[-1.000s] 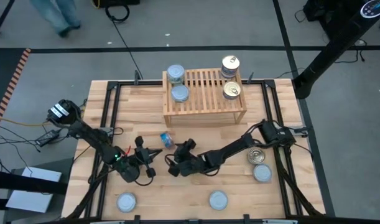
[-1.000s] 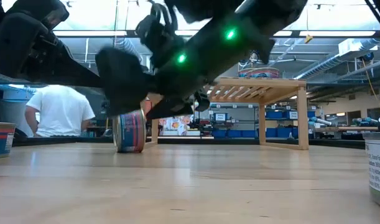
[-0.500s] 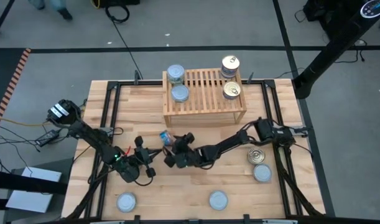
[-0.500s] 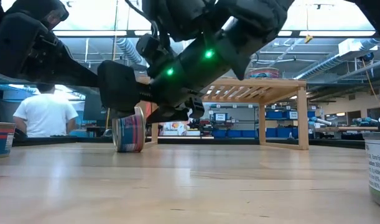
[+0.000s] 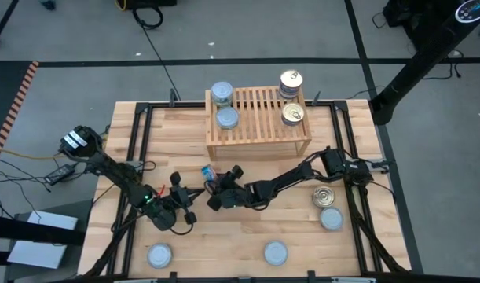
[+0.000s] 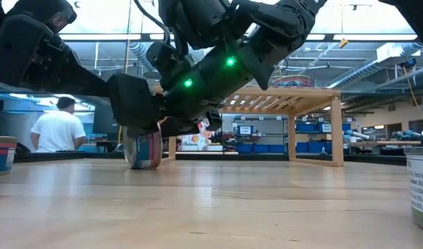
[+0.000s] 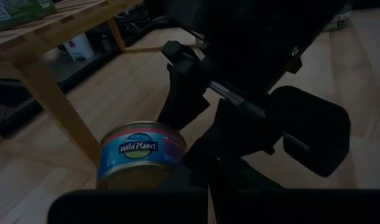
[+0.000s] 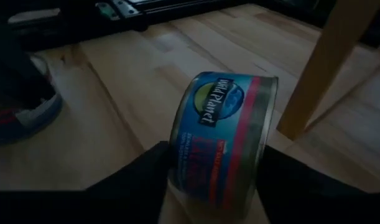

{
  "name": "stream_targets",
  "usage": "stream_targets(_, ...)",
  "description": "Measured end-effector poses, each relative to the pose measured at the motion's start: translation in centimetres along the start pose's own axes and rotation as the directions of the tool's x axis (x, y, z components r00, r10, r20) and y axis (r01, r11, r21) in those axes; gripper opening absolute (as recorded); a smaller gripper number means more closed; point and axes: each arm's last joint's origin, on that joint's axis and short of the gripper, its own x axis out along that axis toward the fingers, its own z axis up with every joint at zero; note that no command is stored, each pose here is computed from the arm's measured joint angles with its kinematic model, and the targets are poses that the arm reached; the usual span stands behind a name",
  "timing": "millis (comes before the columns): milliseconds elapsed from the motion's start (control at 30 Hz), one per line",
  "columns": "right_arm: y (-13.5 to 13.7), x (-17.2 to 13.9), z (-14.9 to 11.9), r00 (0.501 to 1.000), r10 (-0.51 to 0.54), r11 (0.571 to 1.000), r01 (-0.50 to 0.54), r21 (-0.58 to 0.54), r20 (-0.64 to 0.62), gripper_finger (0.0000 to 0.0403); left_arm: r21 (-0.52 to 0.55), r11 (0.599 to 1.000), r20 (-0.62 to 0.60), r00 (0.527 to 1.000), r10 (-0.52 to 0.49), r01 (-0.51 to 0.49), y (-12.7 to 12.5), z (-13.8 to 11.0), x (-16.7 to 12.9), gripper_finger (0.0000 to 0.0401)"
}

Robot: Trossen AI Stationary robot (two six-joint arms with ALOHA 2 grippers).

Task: Stack canned seafood by type on shelf
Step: Stack the blue tuna can on top of the other blue tuna can on the shelf

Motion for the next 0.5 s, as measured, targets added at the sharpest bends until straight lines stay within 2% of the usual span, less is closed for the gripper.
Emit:
stream_targets(133,0.02,0.00,0.01,1.000,0.004,0.999,-0.004,-0.052,-0.001,0.0168,0.000,1.000,-0.001,1.000,-0.001,0.001,0.00,0.00,0.00,0.0003)
stream_targets(233,0.03,0.00,0.00,1.000,0.008,0.998,-0.008,-0.060,-0.003,0.0168,0.000,1.000,-0.001,1.000,-0.002,0.002,-0.01,0.00,-0.01,0.0003)
stream_targets(500,0.27,-0.57,0.39,0.999,0.048,0.992,-0.050,-0.113,-0.021,0.0129,-0.001,1.000,-0.003,1.000,-0.007,0.007,-0.02,-0.01,-0.01,0.0003)
